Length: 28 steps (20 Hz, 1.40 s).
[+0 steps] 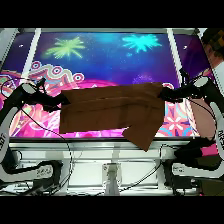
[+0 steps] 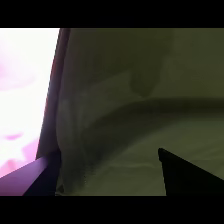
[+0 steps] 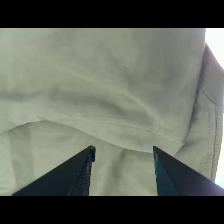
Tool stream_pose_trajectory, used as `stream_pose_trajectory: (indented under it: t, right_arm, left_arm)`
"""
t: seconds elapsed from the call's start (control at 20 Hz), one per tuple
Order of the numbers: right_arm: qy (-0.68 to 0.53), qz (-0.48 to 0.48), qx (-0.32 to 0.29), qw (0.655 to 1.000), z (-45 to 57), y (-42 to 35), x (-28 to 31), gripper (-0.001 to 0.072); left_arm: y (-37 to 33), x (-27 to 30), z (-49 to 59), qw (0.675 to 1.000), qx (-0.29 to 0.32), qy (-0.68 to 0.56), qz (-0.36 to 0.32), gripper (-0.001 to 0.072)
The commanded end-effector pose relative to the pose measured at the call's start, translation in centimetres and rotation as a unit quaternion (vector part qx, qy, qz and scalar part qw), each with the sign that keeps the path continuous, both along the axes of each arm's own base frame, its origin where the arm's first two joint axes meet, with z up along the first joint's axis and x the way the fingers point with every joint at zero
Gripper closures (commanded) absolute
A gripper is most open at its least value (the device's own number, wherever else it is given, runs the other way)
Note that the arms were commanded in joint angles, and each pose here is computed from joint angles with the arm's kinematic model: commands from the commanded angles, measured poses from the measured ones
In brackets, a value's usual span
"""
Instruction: Fold the clothes and pants, and hang the long-sleeved shirts on hangers.
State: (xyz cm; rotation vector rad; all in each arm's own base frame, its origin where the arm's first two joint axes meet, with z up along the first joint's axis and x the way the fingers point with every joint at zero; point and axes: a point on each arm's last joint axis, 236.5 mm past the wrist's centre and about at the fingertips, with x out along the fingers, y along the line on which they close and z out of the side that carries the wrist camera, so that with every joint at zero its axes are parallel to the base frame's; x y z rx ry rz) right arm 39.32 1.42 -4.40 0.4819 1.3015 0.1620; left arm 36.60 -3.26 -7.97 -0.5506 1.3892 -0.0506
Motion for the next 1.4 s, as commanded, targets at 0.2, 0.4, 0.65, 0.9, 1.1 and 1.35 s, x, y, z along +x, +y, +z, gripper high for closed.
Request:
stream_pose_trajectory:
  t: [0.2, 0.4, 0.65, 0.9, 1.1, 1.35]
  right_arm:
    - [-0.050, 0.046, -0.053, 0.996, 5.2, -2.7, 0.1, 0.0307]
    - [-0.058, 0.063, -0.078, 0.993, 8.0, -5.7, -3.3, 0.0309]
    - [0.004, 0.050, -0.028, 0.998, 4.4, -4.3, -10.8, 0.0309]
    - [0.034, 0.017, 0.057, 0.998, -0.3, 1.2, -16.5, 0.0309]
    - [0.072, -0.011, 0.082, 0.994, -3.2, 3.0, -19.6, 0.0310]
    - [0.100, -0.048, 0.090, 0.990, -3.6, 3.1, -20.0, 0.0396]
  left_arm:
    - [2.3, 1.5, 5.0, 0.997, 0.008, -0.070, 0.004, 0.0294]
    - [5.8, 1.3, 12.4, 0.981, 0.063, -0.185, -0.012, 0.0688]
    - [7.6, -1.8, 18.9, 0.948, 0.139, -0.280, -0.057, 0.0688]
    - [8.3, -4.7, 16.6, 0.954, 0.139, -0.262, -0.030, 0.0688]
    - [7.8, -5.7, 13.9, 0.964, 0.124, -0.235, -0.030, 0.0688]
    - [7.5, -6.3, 12.5, 0.968, 0.116, -0.220, -0.030, 0.0688]
